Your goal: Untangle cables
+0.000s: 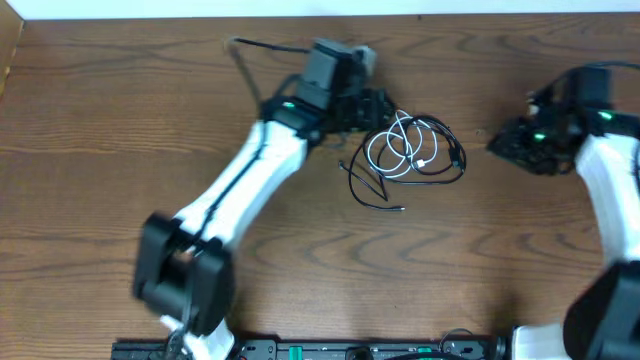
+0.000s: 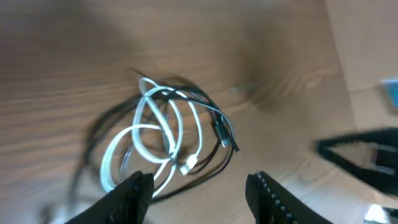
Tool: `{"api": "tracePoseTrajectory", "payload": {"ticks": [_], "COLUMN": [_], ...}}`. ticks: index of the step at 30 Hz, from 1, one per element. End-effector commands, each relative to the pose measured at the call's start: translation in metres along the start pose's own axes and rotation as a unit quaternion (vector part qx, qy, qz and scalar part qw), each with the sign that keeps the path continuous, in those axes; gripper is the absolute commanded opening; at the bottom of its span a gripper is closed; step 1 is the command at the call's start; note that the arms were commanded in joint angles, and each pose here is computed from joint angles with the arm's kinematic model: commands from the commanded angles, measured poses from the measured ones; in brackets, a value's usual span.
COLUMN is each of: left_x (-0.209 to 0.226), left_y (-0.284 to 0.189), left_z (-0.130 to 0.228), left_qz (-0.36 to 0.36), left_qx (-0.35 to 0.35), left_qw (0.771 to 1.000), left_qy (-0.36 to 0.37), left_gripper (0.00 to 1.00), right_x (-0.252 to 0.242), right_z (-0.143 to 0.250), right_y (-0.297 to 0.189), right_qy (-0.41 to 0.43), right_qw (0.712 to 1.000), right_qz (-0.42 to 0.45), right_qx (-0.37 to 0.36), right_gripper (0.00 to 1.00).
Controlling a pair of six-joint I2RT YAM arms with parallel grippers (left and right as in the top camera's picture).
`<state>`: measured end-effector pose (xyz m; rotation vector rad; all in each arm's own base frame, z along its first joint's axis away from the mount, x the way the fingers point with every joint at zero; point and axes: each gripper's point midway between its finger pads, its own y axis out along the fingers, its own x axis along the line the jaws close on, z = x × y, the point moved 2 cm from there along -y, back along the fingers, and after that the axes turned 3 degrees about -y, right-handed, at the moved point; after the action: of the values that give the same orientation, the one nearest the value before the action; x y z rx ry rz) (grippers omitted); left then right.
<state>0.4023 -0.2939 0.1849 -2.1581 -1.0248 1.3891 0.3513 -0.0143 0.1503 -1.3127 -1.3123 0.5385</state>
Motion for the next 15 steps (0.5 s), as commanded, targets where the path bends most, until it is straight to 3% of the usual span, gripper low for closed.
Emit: {"api": "tracePoseTrajectory", "payload": {"ticks": [1, 7, 15], "left_x": [0.013, 0.052, 0.067], "left_y": [0.041, 0.093, 0.133], "left_z": [0.016, 0.03, 0.043], "left_qz": [-0.004, -0.059, -0.062], "left_qx": [0.03, 0.027, 0.016], "left_qw": [0.999, 0.995, 0.992], "left_qy": [-0.04, -0.079, -0.109], "left_gripper": [0.53, 0.52, 0.52], "right_x": [-0.001, -0.003, -0.001], "right_z": [0.002, 0.015, 0.019], "right_y": [-0.021, -0.028, -0.025], "right_qy": [-0.013, -0.024, -0.027], "right_qw": [1.0, 1.0, 1.0], "right_qz": [-0.005, 0.004, 0.004], "right_qx": [-0.017, -0.001, 0.007], "right_gripper": [0.48, 0.49, 0.49]}}
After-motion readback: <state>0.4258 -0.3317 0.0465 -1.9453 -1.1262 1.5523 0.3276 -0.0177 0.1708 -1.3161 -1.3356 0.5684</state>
